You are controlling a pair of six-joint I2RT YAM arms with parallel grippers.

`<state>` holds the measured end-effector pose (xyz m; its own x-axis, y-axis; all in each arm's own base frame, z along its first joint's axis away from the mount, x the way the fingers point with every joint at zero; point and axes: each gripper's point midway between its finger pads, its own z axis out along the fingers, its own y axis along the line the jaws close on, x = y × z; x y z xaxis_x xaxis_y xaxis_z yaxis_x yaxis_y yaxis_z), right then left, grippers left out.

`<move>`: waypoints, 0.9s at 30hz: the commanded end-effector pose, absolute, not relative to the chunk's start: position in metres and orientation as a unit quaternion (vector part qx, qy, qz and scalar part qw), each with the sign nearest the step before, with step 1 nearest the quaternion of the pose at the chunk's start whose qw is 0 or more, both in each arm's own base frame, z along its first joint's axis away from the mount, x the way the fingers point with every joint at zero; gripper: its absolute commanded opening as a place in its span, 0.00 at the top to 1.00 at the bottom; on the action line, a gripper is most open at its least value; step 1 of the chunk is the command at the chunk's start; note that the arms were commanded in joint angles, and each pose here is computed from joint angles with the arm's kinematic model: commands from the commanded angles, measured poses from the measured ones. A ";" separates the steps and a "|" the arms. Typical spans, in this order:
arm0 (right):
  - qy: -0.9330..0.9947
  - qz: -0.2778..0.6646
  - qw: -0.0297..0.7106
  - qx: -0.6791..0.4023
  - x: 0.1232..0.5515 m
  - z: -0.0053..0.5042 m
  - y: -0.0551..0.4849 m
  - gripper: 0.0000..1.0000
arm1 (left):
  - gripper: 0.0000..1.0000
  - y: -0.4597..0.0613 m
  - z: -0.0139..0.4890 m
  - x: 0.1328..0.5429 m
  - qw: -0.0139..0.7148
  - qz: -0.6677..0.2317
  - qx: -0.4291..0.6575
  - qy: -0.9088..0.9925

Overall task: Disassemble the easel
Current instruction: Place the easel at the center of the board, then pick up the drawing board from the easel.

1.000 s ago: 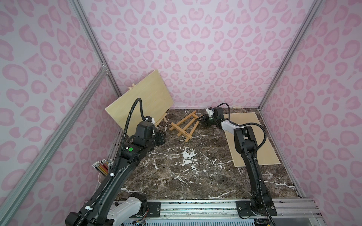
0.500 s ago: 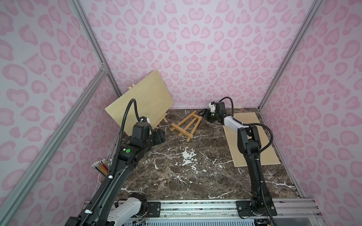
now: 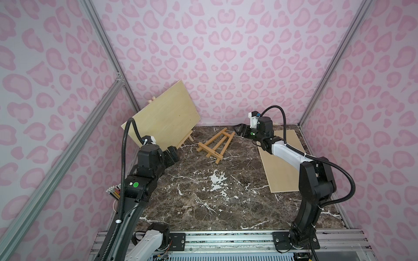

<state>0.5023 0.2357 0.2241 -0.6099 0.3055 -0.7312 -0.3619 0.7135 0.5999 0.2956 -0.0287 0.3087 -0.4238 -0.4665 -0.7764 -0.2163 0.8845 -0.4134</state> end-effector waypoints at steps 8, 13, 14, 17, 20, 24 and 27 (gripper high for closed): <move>0.734 0.412 0.519 -0.148 0.392 0.251 0.282 0.19 | 0.03 0.018 0.390 0.312 0.585 -0.088 -0.241 0.770; 0.726 0.412 0.516 -0.194 0.335 0.235 0.303 0.19 | 0.03 0.027 0.392 0.338 0.560 -0.102 -0.230 0.790; 0.722 0.415 0.516 -0.200 0.324 0.231 0.306 0.19 | 0.03 0.032 0.391 0.343 0.554 -0.101 -0.231 0.793; 0.715 0.419 0.517 -0.214 0.295 0.219 0.315 0.19 | 0.03 0.065 0.385 0.347 0.547 -0.060 -0.265 0.792; 0.722 0.399 0.515 -0.233 0.281 0.204 0.321 0.19 | 0.03 0.105 0.375 0.345 0.549 -0.030 -0.309 0.776; 0.721 0.400 0.515 -0.237 0.276 0.195 0.320 0.20 | 0.04 0.134 0.356 0.360 0.542 -0.088 -0.336 0.765; 0.715 0.407 0.513 -0.246 0.272 0.195 0.321 0.20 | 0.06 0.140 0.344 0.372 0.537 -0.114 -0.327 0.770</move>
<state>0.2713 0.3190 0.1824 -0.4131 0.0396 -0.9098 -0.7420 0.5646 0.3615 0.3551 0.1501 0.3319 -0.2122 -0.6280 -0.7487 -0.5066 0.7258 -0.4653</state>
